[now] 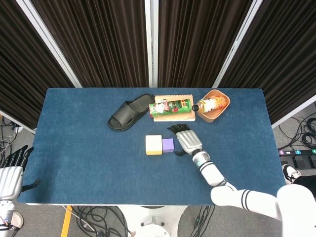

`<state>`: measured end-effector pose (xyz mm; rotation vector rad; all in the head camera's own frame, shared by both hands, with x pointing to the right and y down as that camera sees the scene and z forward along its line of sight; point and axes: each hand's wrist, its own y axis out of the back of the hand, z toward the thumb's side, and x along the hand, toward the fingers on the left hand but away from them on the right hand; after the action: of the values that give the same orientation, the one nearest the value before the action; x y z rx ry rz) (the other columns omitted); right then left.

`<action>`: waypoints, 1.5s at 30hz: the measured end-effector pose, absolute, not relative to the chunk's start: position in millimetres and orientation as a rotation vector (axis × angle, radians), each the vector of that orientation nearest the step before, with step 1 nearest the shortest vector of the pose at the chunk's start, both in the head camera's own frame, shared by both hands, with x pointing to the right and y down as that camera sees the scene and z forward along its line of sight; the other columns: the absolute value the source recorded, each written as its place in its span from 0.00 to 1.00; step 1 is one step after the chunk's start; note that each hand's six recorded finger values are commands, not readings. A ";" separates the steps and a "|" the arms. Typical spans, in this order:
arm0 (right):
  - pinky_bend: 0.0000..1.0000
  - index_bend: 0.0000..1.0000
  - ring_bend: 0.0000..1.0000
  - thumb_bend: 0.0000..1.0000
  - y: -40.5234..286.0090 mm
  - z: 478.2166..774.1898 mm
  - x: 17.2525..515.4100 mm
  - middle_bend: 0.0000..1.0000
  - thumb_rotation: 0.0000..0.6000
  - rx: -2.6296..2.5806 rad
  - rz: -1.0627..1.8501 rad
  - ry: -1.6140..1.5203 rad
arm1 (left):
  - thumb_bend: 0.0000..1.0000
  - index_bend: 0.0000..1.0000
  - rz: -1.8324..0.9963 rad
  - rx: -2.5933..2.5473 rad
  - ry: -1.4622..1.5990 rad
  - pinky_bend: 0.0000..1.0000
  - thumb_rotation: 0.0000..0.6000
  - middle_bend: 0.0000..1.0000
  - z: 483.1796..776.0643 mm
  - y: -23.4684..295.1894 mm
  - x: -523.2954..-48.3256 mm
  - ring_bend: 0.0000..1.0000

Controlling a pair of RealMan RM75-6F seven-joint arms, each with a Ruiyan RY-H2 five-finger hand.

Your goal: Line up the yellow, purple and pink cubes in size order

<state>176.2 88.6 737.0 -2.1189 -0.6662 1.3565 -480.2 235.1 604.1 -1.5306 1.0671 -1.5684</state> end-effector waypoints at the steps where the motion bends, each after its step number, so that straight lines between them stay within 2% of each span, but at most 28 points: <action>1: 0.00 0.19 0.00 0.11 89.3 732.7 181.1 0.11 1.00 -2.121 1.348 -0.673 | 0.06 0.14 -1.569 -1.531 1.067 0.16 1.00 0.16 604.0 235.0 -480.2 0.11; 5: 0.00 0.28 0.00 0.14 95.0 711.8 209.7 0.14 1.00 -2.110 1.309 -0.675 | 0.06 0.14 -1.560 -1.533 1.062 0.16 1.00 0.16 603.5 233.1 -477.9 0.11; 12: 0.00 0.28 0.00 0.15 131.5 678.2 278.0 0.14 1.00 -2.041 1.267 -0.509 | 0.06 0.13 -1.526 -1.537 1.048 0.16 1.00 0.16 600.8 226.1 -467.6 0.11; 17: 0.00 0.28 0.00 0.16 164.3 667.6 309.5 0.12 1.00 -1.995 1.220 -0.357 | 0.06 0.14 -1.505 -1.541 1.039 0.16 1.00 0.16 598.2 222.0 -459.1 0.11; 21: 0.00 0.28 0.00 0.16 179.5 670.5 335.6 0.12 1.00 -1.935 1.199 -0.249 | 0.06 0.13 -1.493 -1.541 1.036 0.16 1.00 0.16 595.5 220.0 -454.6 0.11; 27: 0.00 0.28 0.00 0.16 183.1 680.3 355.3 0.11 1.00 -1.869 1.165 -0.189 | 0.06 0.13 -1.495 -1.529 1.040 0.16 1.00 0.16 590.2 219.9 -454.5 0.11; 36: 0.00 0.28 0.00 0.16 183.6 697.7 334.1 0.11 1.00 -1.859 1.053 -0.191 | 0.06 0.14 -1.513 -1.521 1.047 0.16 1.00 0.16 588.6 223.9 -457.1 0.11; 41: 0.00 0.27 0.00 0.22 183.2 707.5 325.8 0.11 1.00 -1.863 1.037 -0.172 | 0.06 0.13 -1.520 -1.520 1.049 0.16 1.00 0.16 588.9 225.1 -458.9 0.11; 45: 0.00 0.35 0.00 0.25 183.4 714.0 320.9 0.12 1.00 -1.886 1.040 -0.165 | 0.06 0.14 -1.526 -1.520 1.053 0.16 1.00 0.16 589.6 226.3 -460.5 0.11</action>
<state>320.9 183.4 714.0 -1.8856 -0.1652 1.0396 -460.5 226.3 589.6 -1.5196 1.0527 -1.5260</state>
